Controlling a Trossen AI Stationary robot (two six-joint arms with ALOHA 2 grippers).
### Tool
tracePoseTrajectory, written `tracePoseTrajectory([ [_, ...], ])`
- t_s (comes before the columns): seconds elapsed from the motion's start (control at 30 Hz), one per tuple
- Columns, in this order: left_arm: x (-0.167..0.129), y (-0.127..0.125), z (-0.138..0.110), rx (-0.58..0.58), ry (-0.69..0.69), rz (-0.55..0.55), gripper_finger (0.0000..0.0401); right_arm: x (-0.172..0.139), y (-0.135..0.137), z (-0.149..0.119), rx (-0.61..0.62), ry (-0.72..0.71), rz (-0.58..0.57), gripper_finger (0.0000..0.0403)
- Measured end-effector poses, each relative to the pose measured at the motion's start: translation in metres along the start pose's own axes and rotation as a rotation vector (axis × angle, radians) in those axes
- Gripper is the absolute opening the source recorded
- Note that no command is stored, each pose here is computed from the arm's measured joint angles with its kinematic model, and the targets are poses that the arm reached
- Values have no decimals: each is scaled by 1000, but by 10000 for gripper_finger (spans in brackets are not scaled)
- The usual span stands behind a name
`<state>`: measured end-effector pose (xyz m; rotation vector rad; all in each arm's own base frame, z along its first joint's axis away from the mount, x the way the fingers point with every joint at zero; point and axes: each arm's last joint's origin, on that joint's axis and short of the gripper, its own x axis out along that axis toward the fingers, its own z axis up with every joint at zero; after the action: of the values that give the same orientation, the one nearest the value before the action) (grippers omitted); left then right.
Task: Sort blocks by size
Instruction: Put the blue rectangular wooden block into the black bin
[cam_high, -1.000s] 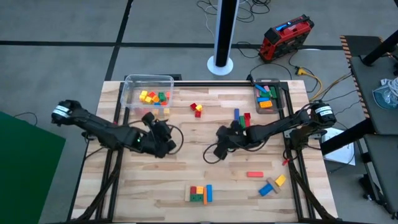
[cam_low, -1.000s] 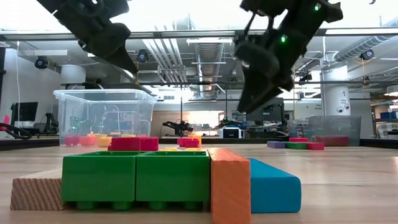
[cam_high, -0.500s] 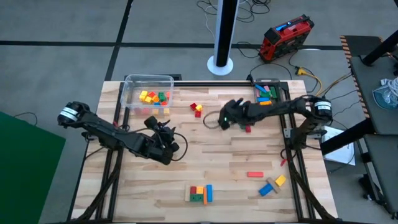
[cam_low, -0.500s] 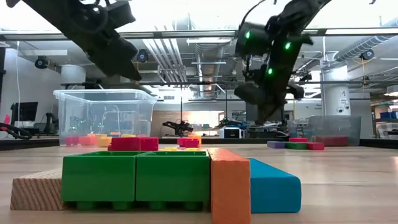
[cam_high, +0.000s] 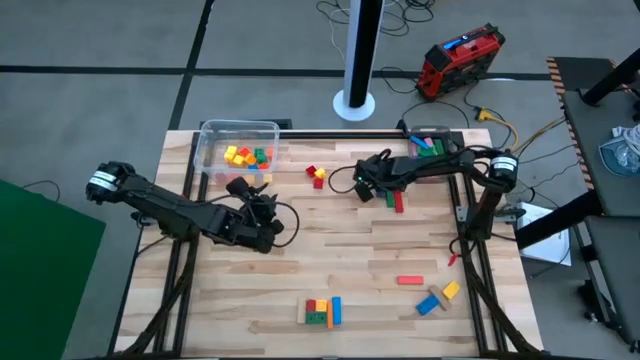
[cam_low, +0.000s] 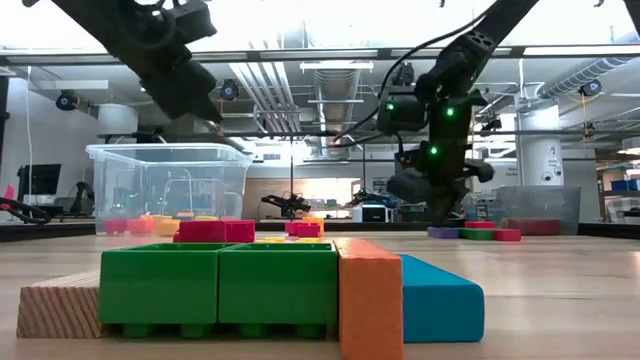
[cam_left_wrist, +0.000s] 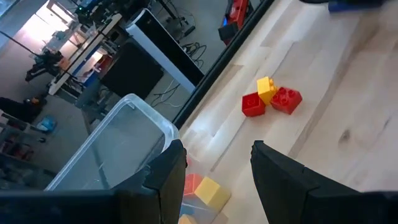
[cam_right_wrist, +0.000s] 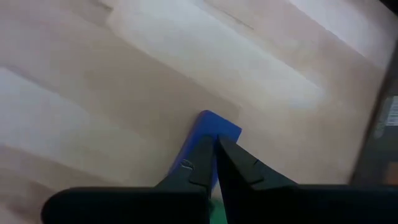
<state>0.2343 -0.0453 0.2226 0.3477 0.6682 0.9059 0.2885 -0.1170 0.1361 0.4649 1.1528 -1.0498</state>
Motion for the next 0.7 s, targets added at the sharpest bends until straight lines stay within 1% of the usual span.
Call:
tracePoseTrajectory([
  [0.27, -1, 1, 1, -76, -5, -6, 158, -18, 23, -7, -93, -54, 101, 12],
  [0.37, -2, 0, 1, -112, -8, -10, 158, -26, 25, -4, -100, -76, 120, 13],
  [0.47, -2, -1, 1, -142, -11, -13, 158, -30, 24, -3, -100, -55, 119, 20],
  [0.57, -3, -1, 1, -168, -13, -17, 158, -33, 22, -4, -119, -17, 98, 46],
  [0.63, -4, -2, 1, -168, -15, -21, 158, -34, 23, -6, -129, -4, 95, 74],
  [0.7, -4, -2, 1, -164, -16, -22, 158, -35, 23, -5, -131, 7, 118, 108],
])
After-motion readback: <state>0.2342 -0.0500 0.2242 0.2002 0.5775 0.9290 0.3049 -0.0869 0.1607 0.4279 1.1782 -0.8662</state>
